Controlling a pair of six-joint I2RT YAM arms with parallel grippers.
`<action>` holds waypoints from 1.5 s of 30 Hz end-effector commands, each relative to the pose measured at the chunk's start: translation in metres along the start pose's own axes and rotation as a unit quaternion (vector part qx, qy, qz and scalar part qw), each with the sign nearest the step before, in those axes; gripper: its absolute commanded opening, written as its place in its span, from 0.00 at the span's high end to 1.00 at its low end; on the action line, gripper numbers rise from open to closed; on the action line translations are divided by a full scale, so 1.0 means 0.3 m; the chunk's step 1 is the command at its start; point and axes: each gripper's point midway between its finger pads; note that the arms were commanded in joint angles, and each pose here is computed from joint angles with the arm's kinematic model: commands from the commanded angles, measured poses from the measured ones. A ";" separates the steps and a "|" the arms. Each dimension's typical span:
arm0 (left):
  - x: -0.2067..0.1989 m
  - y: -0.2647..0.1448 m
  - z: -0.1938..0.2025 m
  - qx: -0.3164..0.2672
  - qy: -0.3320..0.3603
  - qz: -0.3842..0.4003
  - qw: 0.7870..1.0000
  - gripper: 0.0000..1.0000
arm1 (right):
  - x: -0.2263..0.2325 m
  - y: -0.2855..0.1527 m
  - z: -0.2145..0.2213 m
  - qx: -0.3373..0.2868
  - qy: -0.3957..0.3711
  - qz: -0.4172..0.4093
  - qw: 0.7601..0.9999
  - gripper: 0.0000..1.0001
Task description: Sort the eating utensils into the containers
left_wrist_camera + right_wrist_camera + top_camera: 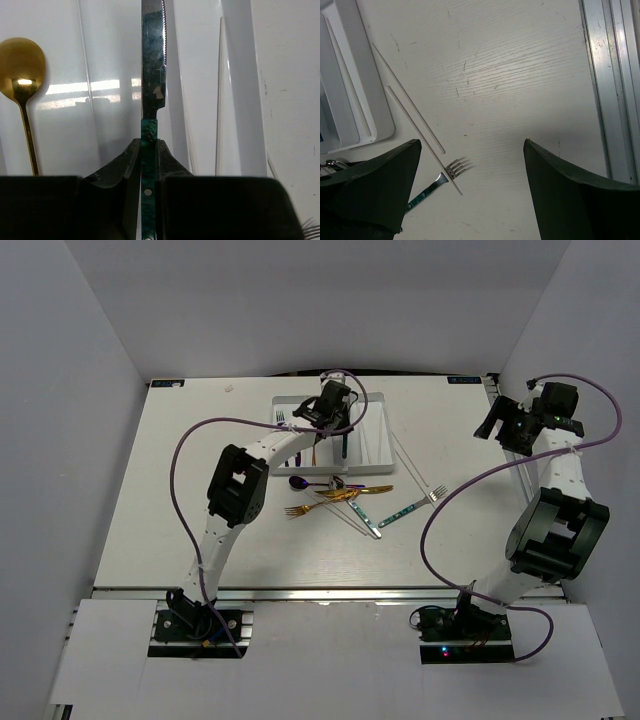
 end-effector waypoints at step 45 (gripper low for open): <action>-0.605 -0.431 0.489 0.085 0.353 0.291 0.885 0.28 | 0.003 -0.026 -0.093 -0.039 0.004 0.009 0.999 0.11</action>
Point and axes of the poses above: each gripper's point midway between its finger pads, its own y axis out along the fingers, its own x axis along the line the jaws close on, z = x × y, and after that the axes turned 9 degrees about y, right-handed
